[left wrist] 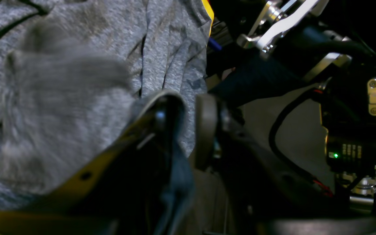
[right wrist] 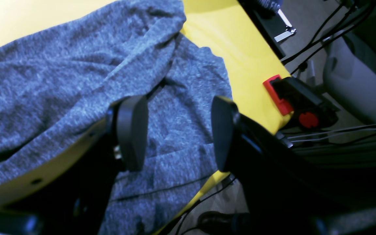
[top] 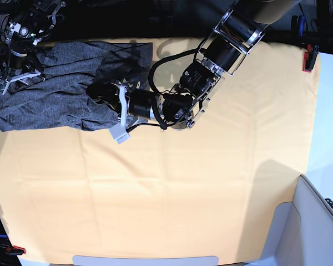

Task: Fold the T-shirt properly
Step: 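Open the left gripper on the folded end and withdraw it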

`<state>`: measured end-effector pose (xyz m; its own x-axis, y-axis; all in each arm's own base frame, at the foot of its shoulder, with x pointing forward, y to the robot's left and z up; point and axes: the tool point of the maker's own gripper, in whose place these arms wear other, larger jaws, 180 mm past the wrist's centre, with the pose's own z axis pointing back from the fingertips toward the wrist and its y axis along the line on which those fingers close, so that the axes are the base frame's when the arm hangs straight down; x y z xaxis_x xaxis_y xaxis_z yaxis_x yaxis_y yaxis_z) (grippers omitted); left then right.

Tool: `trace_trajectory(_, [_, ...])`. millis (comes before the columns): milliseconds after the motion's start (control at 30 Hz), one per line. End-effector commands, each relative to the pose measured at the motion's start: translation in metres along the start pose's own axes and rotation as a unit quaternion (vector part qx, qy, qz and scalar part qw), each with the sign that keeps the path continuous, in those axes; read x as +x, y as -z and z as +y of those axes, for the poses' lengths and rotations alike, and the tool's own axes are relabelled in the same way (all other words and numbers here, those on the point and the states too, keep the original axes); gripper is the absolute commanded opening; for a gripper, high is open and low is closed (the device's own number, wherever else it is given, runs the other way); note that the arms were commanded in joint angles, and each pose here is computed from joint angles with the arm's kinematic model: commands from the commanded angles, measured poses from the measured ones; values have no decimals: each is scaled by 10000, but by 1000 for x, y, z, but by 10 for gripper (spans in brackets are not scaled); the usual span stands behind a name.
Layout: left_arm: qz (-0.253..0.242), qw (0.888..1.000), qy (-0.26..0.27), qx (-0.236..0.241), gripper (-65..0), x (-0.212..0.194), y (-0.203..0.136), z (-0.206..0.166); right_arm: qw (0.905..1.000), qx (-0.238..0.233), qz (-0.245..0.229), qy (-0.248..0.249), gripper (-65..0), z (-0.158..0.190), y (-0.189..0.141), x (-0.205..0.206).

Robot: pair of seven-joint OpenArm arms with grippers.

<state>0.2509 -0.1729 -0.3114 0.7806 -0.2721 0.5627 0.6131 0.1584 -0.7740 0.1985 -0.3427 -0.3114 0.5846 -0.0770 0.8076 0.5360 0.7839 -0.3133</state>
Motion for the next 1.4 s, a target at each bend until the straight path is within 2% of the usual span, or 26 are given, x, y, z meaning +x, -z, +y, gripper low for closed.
trace_trajectory(0, [-227,9993,237,-187,-491,22,-1,-14,9998,-61,-209,-14,-336,-4,-1,11])
trace_trajectory(133, [-221,9981,475,-312,-448,21,-1,-19,9998,-61,-209,-14,-336,-4,-1,11])
trace_trajectory(333, [-228,9979,531,-304,-448,22,-5,-19,9997,-61,-225,-14,-336,-4,-1,12])
trace_trajectory(467, [-197,9967,790,-49,-453,26,-27,-14,9997,-60,-223,-10,-336,-4,-1,12])
trace_trajectory(567, [-110,9965,732,375,-548,23,-50,-5,9997,-54,-223,-15,-336,-3,-1,12])
trace_trajectory(667, [-133,9958,408,807,-650,21,-70,6,9997,-54,-223,-15,-336,-3,-1,12])
trace_trajectory(767, [-120,9942,92,1067,-643,8,-80,12,9997,-53,-235,-5,-336,-3,-1,13])
trace_trajectory(900, [-107,9933,-249,1122,-645,-8,-78,12,9997,26,-249,-28,-336,3,-1,14])
trace_trajectory(1033, [-71,9922,-493,1145,-645,-21,-75,15,9975,518,-464,-149,-337,38,-8,27])
trace_trajectory(1133, [15,9899,-413,1359,-645,-27,-76,23,9922,1074,-558,-295,-338,78,-18,31])
trace_trajectory(1267, [176,9856,-428,1629,-645,-46,-76,33,9801,1811,-672,-464,-339,131,-37,35])
trace_trajectory(1367, [314,9804,-436,1896,-645,-62,-83,45,9665,2375,-763,-596,-347,171,-57,36])
